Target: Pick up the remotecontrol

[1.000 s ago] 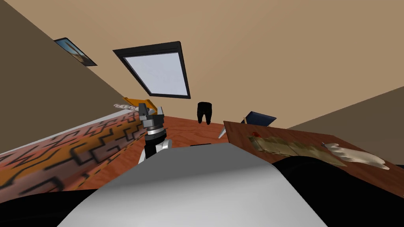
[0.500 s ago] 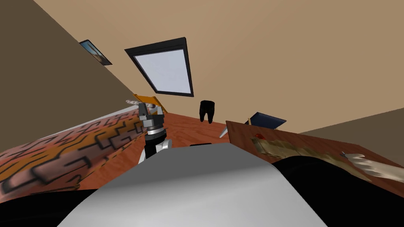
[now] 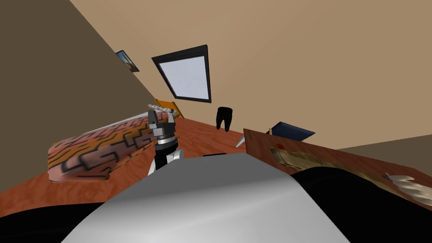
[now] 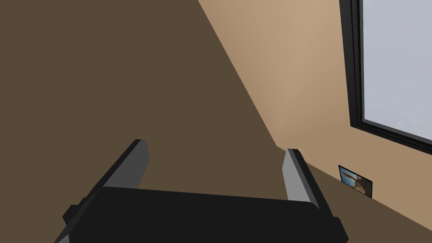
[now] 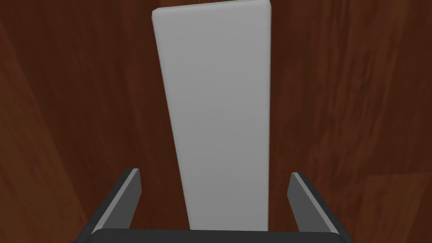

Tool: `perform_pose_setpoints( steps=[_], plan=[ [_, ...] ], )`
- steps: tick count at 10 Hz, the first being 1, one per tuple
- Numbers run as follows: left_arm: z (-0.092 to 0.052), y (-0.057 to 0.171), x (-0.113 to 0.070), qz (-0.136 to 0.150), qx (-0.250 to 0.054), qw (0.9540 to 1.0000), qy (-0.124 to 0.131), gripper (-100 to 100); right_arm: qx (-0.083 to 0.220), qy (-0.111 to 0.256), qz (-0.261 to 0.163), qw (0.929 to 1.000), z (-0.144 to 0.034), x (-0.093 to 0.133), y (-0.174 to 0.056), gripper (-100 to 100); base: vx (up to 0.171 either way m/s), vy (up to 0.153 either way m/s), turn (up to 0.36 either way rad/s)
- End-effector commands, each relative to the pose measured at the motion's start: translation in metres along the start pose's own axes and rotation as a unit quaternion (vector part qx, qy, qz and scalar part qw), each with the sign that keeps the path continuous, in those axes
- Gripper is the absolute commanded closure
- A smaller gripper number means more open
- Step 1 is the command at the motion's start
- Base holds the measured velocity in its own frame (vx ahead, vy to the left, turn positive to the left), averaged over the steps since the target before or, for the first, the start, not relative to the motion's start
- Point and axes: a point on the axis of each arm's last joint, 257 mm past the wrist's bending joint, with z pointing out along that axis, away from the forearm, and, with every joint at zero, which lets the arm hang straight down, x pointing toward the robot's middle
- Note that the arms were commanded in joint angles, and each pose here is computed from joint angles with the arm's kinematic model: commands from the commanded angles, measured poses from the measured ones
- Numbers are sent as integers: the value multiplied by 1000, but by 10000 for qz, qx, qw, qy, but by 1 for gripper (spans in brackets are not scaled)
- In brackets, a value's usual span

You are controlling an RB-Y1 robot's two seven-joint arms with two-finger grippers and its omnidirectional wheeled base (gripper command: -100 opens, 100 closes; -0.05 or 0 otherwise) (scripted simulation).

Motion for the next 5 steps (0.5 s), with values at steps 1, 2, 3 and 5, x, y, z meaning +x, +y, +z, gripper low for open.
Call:
perform_pose_setpoints(
  steps=[1, 2, 3, 5],
  plan=[
    [0, 0, 0, 0, 0, 10000, 0, 0, 0, -6, 165, 9999, 4, -2, 6, -100, -100, 14, 196],
    [0, 0, 0, 0, 0, 10000, 0, 0, -3, -8, 256, 9997, 7, -3, 9, -100, -133, -2, 217],
    [0, 0, 0, 0, 0, 10000, 0, 0, -8, -4, 181, 9998, 6, -3, 7, -100, -62, -8, 42],
    [0, 0, 0, 1, -1, 10000, 0, 0, -23, -6, 207, 9998, 6, -3, 9, 100, -6, 2, 3]
  ],
)
